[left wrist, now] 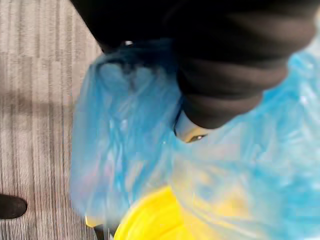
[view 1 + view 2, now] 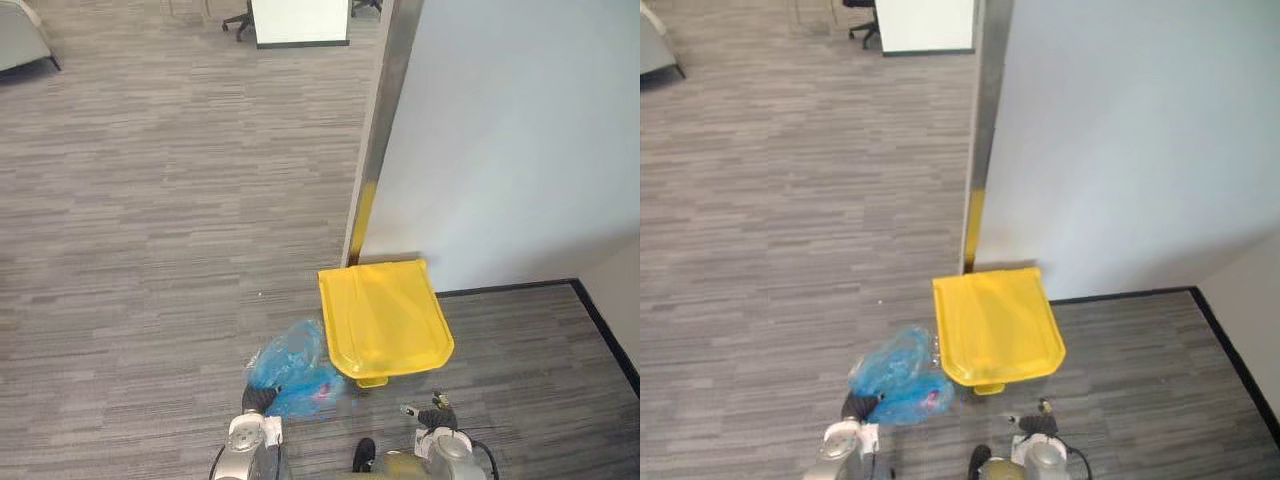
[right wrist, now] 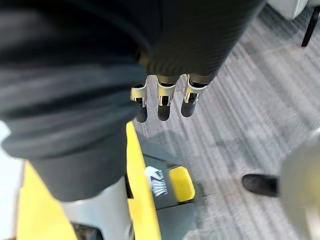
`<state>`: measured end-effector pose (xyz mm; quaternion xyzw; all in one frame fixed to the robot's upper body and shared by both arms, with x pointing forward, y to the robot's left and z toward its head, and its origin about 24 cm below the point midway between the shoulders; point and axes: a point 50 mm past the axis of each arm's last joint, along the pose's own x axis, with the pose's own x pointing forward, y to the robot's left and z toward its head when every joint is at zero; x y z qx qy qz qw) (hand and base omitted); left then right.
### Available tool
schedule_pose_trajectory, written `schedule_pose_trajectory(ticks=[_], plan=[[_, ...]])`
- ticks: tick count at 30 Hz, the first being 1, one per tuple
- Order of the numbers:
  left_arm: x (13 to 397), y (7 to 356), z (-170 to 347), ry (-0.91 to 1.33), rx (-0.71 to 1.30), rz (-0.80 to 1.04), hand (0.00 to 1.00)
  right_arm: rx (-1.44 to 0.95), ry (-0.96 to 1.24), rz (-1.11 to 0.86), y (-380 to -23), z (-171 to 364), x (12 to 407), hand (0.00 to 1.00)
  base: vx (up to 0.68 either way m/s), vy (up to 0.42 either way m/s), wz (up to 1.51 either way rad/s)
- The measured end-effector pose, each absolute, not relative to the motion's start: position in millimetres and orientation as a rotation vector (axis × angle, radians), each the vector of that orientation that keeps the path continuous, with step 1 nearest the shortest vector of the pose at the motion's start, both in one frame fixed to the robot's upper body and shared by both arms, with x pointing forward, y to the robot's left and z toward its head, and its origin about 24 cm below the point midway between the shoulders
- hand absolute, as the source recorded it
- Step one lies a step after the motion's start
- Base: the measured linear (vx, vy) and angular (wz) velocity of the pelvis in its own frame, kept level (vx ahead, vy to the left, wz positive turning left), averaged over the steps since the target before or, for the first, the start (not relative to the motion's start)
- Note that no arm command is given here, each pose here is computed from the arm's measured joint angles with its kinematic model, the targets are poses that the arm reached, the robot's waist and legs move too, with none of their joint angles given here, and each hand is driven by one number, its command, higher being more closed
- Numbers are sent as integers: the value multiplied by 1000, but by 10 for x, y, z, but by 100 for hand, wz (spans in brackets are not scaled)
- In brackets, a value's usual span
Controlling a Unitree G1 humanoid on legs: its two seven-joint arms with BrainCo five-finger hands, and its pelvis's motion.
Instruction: Gather rubbish on tea table into small bin, then transfer packed bag to large trash can.
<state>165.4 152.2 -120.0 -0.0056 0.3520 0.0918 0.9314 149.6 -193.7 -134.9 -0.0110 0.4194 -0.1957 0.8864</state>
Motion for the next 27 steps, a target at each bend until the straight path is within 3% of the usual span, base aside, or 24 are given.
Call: schedule_pose_trajectory(ticks=[8, 27], plan=[[1547, 1755, -1267, 767, 60, 210, 100, 16, 942, -400, -1789, -1450, 1285, 0, 66, 104, -28], [1381, 1672, -1376, 839, 55, 197, 100, -59, 978, -356, -1857, -1487, 1273, 0, -36, 1, -25]])
